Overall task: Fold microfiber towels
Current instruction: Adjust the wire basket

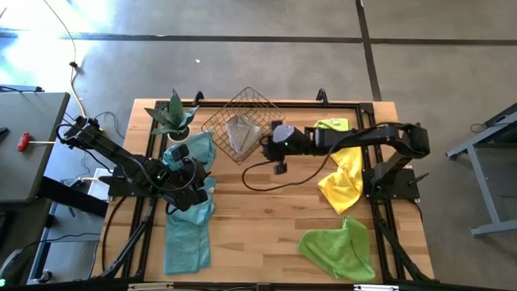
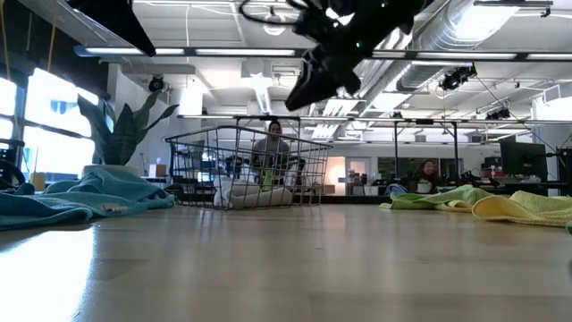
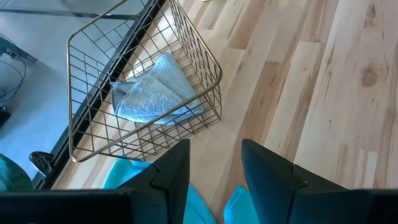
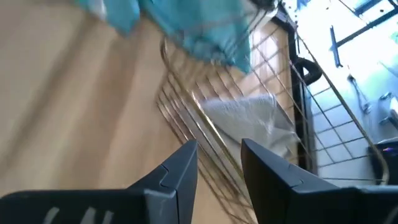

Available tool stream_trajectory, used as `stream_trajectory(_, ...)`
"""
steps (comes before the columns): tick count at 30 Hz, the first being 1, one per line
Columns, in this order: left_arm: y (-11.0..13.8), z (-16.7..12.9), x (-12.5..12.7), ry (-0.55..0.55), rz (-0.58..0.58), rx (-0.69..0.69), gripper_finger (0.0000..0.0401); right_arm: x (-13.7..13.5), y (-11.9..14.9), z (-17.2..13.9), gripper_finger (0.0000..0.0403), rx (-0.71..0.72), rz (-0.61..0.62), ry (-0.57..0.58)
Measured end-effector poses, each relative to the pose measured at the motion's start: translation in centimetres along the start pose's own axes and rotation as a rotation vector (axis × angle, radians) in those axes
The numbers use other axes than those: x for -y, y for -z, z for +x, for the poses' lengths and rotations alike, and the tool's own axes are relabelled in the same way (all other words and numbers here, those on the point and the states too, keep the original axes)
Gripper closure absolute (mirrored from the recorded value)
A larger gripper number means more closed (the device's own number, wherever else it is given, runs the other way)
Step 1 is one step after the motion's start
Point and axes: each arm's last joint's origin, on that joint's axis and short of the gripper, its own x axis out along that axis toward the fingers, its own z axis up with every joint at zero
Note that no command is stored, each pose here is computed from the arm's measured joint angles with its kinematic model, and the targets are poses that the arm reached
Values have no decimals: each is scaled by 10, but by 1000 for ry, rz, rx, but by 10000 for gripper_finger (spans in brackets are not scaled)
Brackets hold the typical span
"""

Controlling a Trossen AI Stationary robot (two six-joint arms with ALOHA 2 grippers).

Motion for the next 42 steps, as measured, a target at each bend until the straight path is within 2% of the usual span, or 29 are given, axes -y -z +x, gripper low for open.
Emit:
stream_trajectory(4,0,0,0,2,0,-2,268,20,20,6,284,-76,-41,14)
stream_trajectory(10,0,0,0,5,1,-4,268,44,39,8,284,-35,67,-51)
stream_trajectory(14,0,0,0,5,1,-4,268,46,46,15,284,-41,75,-78)
stream_trajectory(21,0,0,0,3,1,-2,268,42,52,32,284,-60,-39,-81)
stream_trajectory(28,0,0,0,5,1,-4,268,45,58,40,288,-78,-31,-72)
stream_trajectory(31,0,0,0,6,1,-4,268,45,59,40,309,-85,-29,-76)
stream_trajectory(37,0,0,0,6,3,-5,268,43,59,38,387,-97,-27,-93)
stream_trajectory(42,0,0,0,6,3,-6,268,41,59,34,390,-182,169,-10)
